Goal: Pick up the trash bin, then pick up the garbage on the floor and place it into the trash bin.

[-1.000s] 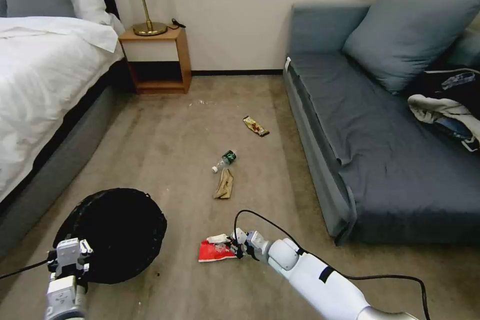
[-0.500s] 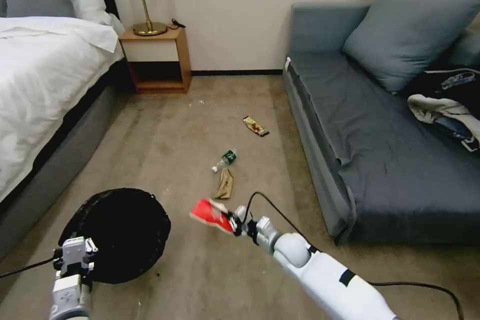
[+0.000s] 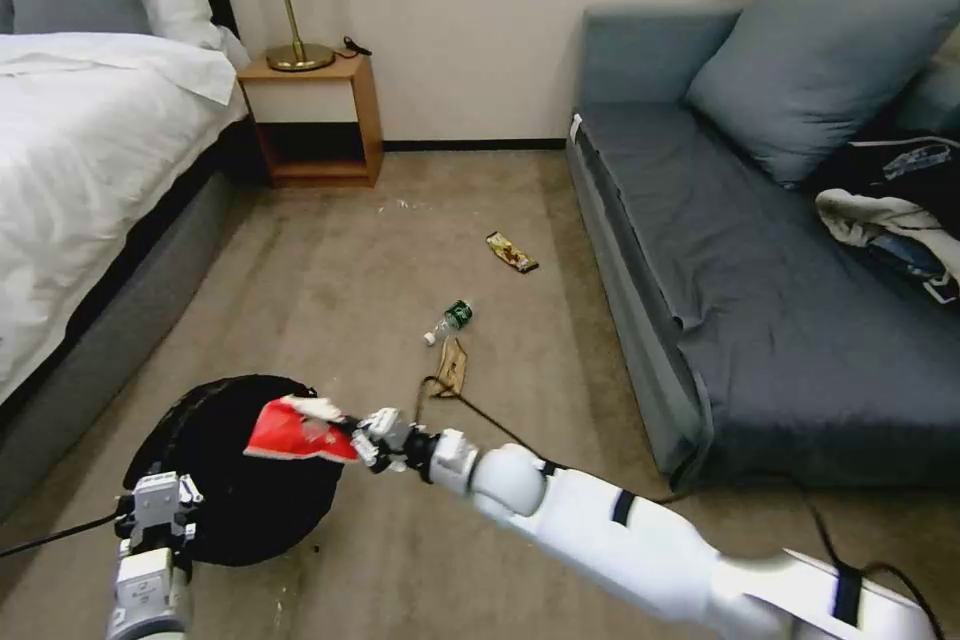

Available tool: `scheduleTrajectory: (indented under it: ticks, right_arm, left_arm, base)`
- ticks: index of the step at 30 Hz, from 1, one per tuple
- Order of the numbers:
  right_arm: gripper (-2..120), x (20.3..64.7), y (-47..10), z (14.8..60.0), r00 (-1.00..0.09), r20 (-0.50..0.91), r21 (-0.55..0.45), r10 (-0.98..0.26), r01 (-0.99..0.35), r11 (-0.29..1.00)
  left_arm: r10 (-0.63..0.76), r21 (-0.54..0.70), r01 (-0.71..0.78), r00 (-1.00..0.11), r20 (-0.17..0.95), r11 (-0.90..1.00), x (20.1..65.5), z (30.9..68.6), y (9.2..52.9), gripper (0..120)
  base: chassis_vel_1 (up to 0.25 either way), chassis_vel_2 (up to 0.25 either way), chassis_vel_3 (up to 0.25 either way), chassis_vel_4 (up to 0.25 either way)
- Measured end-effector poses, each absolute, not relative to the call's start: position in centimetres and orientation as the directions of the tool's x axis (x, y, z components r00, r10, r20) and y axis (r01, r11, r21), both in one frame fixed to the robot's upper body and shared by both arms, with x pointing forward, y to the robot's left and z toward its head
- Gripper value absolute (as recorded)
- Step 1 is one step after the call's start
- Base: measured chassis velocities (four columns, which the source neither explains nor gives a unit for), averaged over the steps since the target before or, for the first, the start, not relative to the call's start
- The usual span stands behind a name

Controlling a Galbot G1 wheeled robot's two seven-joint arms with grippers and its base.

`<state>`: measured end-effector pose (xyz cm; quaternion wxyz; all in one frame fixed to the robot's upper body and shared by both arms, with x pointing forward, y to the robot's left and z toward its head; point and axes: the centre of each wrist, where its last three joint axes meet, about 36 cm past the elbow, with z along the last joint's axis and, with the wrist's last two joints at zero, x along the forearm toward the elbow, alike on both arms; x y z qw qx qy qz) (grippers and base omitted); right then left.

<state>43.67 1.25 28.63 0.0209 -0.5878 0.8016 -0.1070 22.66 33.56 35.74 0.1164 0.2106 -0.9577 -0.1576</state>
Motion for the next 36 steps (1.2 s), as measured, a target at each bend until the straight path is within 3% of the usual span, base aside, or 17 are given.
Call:
scheduleTrajectory:
  ticks: [12, 15, 21, 24, 25, 29, 36]
  right_arm:
    - [0, 42.9, 4.5, 28.9, -0.357, 0.169, -0.309, -0.919, -0.904, 0.295]
    - [14, 42.5, 5.2, 29.8, -0.389, 0.174, -0.309, -0.905, -0.894, 0.325]
    - [31, 41.6, 5.7, 30.6, -0.401, 0.159, -0.251, -0.902, -0.9, 0.356]
    - [46, 40.3, 6.0, 32.3, -0.416, 0.176, -0.126, -0.892, -0.909, 0.398]
    - [46, 40.3, 6.0, 32.3, -0.416, 0.176, -0.126, -0.892, -0.909, 0.398]
    - [64, 40.3, 5.4, 34.2, -0.434, 0.163, -0.021, -0.886, -0.9, 0.436]
    - [85, 41.7, 1.7, 34.4, -0.503, 0.155, -0.048, -0.85, -0.864, 0.502]
  left_arm:
    - [-0.437, 0.351, -0.365, -0.887, 0.151, 0.862, 22.6, 36.0, 32.8, 4]
    - [-0.436, 0.356, -0.364, -0.887, 0.148, 0.861, 22.7, 36.1, 32.7, 4]
    - [-0.435, 0.358, -0.363, -0.888, 0.147, 0.861, 22.7, 36.1, 32.7, 4]
    - [-0.436, 0.36, -0.362, -0.888, 0.147, 0.86, 22.6, 36.1, 32.8, 4]
    - [-0.436, 0.36, -0.362, -0.888, 0.147, 0.86, 22.6, 36.1, 32.8, 4]
    - [-0.434, 0.36, -0.361, -0.889, 0.146, 0.86, 22.7, 36.2, 32.9, 4]
    - [-0.43, 0.36, -0.358, -0.892, 0.142, 0.862, 22.7, 36.2, 33.1, 4]
  base:
    - [0.0, 0.0, 0.0, 0.0]
    - [0.0, 0.0, 0.0, 0.0]
    - [0.0, 0.0, 0.0, 0.0]
    - [0.0, 0.0, 0.0, 0.0]
    - [0.0, 0.0, 0.0, 0.0]
    - [0.0, 0.0, 0.0, 0.0]
    - [0.0, 0.0, 0.0, 0.0]
